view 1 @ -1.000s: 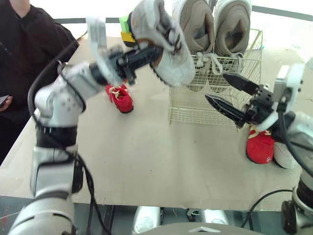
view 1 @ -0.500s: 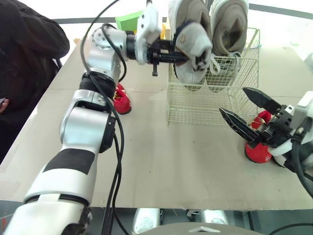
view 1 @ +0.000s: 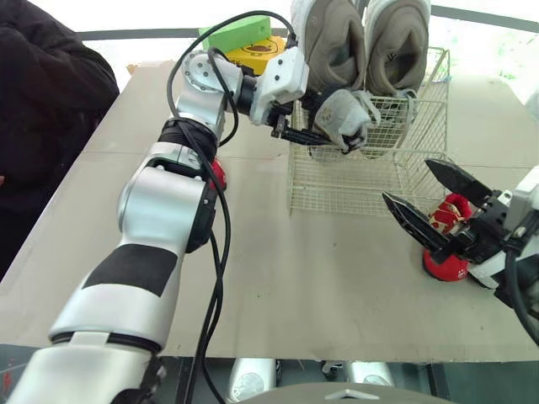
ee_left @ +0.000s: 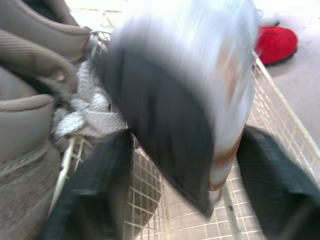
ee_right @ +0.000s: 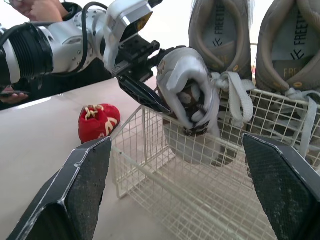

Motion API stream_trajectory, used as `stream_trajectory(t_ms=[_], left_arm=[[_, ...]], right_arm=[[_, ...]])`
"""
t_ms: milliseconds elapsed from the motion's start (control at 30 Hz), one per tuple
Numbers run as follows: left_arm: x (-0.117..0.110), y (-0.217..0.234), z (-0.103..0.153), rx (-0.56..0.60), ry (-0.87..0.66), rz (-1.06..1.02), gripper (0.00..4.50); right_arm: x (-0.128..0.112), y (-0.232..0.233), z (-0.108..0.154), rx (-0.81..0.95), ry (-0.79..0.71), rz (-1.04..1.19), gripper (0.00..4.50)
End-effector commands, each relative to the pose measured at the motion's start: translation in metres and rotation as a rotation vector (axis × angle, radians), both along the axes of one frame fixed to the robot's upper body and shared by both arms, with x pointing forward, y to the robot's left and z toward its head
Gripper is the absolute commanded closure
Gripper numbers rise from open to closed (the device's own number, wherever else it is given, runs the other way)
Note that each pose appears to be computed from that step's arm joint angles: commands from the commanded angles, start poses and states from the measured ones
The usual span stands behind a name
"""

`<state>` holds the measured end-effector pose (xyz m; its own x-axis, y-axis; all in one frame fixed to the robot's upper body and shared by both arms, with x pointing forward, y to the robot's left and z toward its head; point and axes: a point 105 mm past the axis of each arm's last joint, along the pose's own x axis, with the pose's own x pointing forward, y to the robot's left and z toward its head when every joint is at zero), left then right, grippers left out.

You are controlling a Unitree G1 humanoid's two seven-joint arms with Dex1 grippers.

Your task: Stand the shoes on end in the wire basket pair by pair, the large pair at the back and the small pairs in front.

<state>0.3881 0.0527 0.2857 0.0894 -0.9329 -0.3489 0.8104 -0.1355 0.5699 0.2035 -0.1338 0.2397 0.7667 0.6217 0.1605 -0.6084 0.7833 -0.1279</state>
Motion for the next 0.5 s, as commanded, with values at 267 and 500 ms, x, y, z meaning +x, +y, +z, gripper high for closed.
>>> stream_trajectory(t_ms=[267,500], left_arm=[[-0.005,0.036,0.035,-0.105,-0.02,0.04,0.27],[-0.008,0.04,0.041,-0.228,0.032,0.048,0.27]], right_arm=[[0.0,-0.052,0.001,-0.022,0.049,0.008,0.5],[0.001,-0.109,0.01,-0.134,0.105,0.017,0.5]])
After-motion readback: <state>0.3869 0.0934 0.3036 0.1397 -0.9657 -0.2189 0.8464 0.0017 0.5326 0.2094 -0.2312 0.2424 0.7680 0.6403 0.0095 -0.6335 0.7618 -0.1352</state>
